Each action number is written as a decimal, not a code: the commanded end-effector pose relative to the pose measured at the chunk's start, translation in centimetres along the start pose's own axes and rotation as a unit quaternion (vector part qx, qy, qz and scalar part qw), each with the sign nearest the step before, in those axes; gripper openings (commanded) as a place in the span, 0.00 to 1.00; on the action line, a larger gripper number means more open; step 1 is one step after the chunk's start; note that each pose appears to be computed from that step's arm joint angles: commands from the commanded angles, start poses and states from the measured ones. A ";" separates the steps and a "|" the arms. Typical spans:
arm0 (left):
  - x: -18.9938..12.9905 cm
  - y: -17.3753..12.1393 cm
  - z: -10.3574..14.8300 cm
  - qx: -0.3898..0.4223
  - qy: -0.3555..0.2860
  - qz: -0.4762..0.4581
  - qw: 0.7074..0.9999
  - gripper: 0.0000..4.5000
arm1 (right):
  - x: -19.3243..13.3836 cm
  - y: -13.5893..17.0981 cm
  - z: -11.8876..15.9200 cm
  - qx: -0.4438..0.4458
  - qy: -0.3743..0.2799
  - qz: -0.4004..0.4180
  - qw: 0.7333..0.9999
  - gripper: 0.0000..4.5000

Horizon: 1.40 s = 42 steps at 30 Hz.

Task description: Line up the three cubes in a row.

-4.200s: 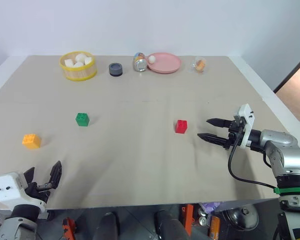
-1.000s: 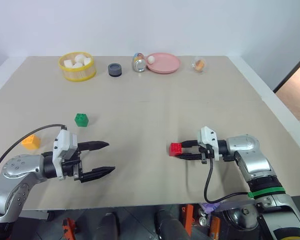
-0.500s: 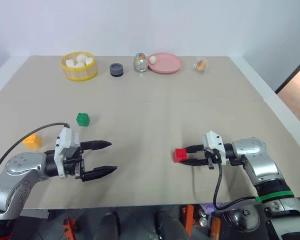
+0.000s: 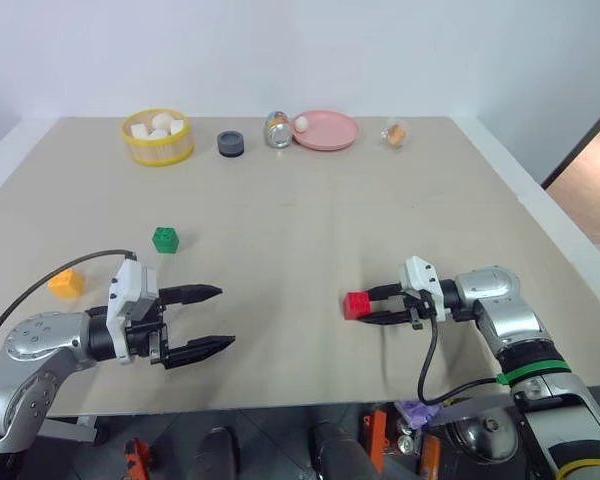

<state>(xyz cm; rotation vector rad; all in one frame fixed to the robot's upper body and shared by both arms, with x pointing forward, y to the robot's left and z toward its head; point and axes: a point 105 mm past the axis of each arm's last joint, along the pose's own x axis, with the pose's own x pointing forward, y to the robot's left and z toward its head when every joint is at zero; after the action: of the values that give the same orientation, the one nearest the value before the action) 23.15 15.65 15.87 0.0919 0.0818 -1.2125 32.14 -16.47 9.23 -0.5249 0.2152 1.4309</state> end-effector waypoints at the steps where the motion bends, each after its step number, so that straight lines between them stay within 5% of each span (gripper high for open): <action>1: -0.2 -0.1 1.0 0.023 -0.009 0.008 1.000 0.98 | 0.2 -0.2 -0.4 -0.007 0.018 0.005 1.000 0.72; 5: -0.1 -0.1 1.0 0.022 -0.012 0.009 1.000 0.98 | 0.2 -0.3 -0.5 0.005 0.027 0.012 1.000 0.99; 23: 0.5 2.5 1.4 0.002 -0.042 0.049 0.998 0.98 | -6.7 -1.1 -0.4 0.075 0.086 -0.017 0.993 0.99; 28: 0.5 2.5 -0.2 -0.073 -0.051 0.107 0.990 0.98 | -9.8 -5.4 3.3 0.047 0.047 -0.126 0.990 0.99; 35: 0.7 1.5 -3.2 -0.135 -0.030 0.213 0.967 0.98 | -12.1 -9.9 10.2 0.022 -0.090 -0.235 0.968 0.99; 42: -1.5 5.7 -5.1 -0.115 -0.004 0.412 0.904 0.98 | -5.5 -8.2 12.2 -0.009 -0.153 -0.185 0.971 0.99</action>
<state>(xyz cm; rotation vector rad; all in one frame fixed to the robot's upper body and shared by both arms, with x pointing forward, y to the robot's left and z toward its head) 27.37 18.92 10.20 -0.1073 0.2058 -0.4020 37.83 -16.74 21.68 -0.2817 -0.0424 1.1336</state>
